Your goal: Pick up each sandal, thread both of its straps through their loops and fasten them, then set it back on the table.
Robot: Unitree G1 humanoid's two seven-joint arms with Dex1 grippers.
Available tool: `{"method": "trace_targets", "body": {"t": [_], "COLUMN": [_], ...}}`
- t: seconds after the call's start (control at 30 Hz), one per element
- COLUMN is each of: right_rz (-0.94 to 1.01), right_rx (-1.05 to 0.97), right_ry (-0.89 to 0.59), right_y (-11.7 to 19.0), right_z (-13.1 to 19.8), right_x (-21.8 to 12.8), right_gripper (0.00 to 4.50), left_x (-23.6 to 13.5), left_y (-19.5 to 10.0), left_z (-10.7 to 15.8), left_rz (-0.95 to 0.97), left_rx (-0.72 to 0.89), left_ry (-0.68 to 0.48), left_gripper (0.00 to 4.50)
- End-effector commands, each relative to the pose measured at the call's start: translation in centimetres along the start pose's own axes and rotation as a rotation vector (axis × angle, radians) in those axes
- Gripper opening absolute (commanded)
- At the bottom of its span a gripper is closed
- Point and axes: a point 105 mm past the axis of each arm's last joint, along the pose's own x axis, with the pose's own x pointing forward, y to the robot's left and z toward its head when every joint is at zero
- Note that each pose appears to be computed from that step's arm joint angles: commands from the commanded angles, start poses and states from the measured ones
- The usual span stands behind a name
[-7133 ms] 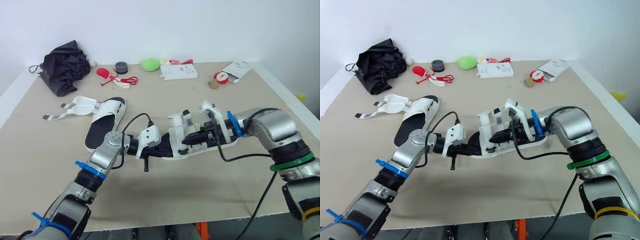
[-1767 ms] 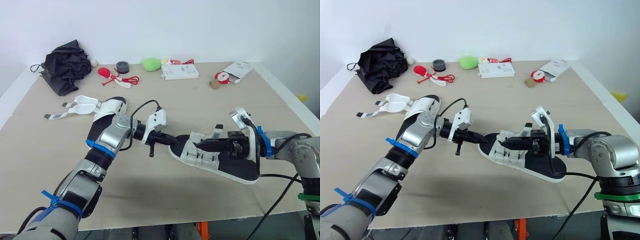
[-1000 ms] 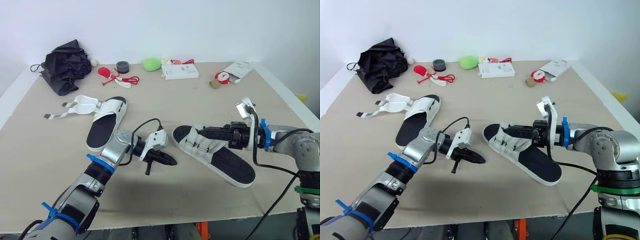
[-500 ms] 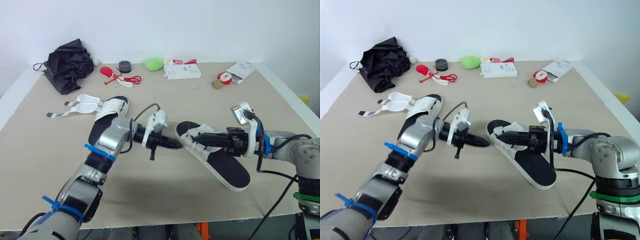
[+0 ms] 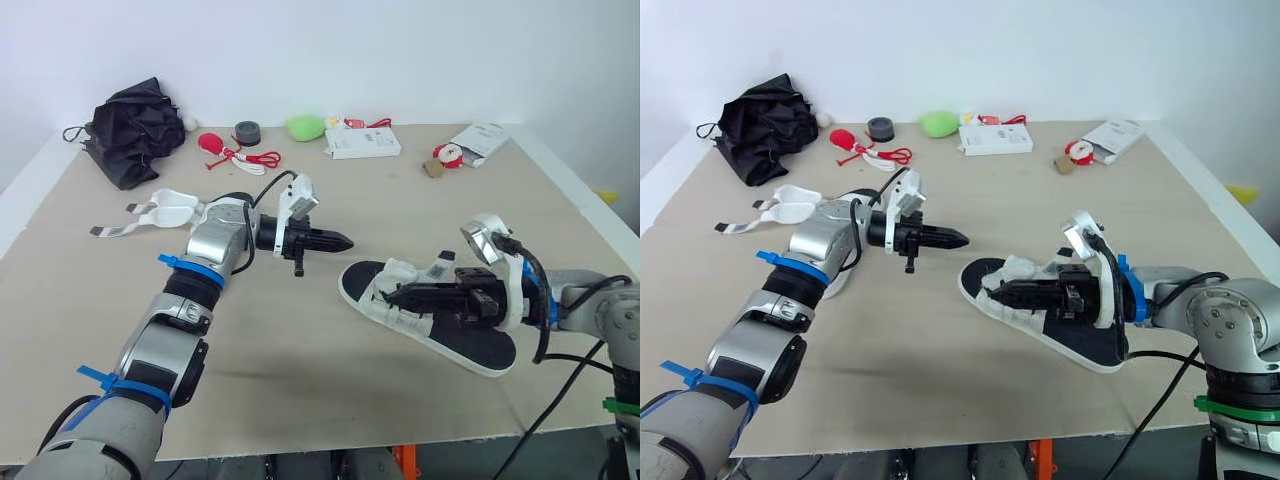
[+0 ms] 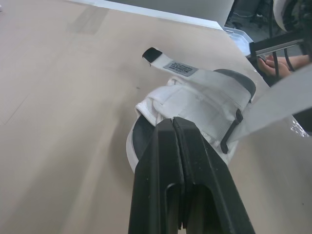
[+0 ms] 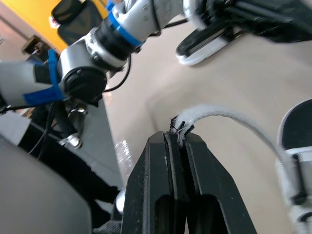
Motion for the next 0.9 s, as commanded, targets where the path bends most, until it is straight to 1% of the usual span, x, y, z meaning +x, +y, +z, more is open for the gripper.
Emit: {"method": "trace_targets", "body": {"t": [0.03, 0.1, 0.2, 0.37, 0.6, 0.7, 0.77, 0.9], "right_rz": [0.140, 0.163, 0.159, 0.054, 0.032, 0.035, 0.036, 0.040], "right_rx": [-0.077, -0.069, -0.067, -0.039, -0.029, -0.029, -0.027, -0.027], "right_ry": [-0.014, 0.014, 0.024, 0.019, 0.055, 0.051, 0.049, 0.048], "right_y": [3.6, 4.5, 4.8, 2.7, 2.1, 2.1, 2.1, 2.3], "right_z": [1.1, 0.8, 0.5, 0.0, -1.4, -1.4, -1.3, -1.3], "right_x": [-0.7, -1.0, -1.2, -1.1, -0.5, -0.5, -0.6, -0.7], "right_gripper": [0.04, 0.04, 0.04, 0.04, 0.04, 0.04, 0.04, 0.04], "left_x": [0.6, 0.8, 0.8, 1.5, 1.8, 1.4, 0.9, 0.4], "left_y": [-1.0, -1.2, -1.3, -2.3, -4.4, -5.1, -4.7, -4.2], "left_z": [-0.2, -0.8, -1.3, -1.4, -1.3, -1.8, -3.0, -4.0], "left_rz": [-0.052, -0.064, -0.073, -0.121, -0.202, -0.235, -0.214, -0.192], "left_rx": [0.027, 0.035, 0.056, 0.071, 0.090, 0.079, 0.096, 0.105], "left_ry": [0.011, 0.035, 0.066, 0.063, 0.066, 0.096, 0.151, 0.193], "left_gripper": [0.00, 0.00, 0.00, 0.00, 0.00, 0.00, 0.00, 0.00]}}
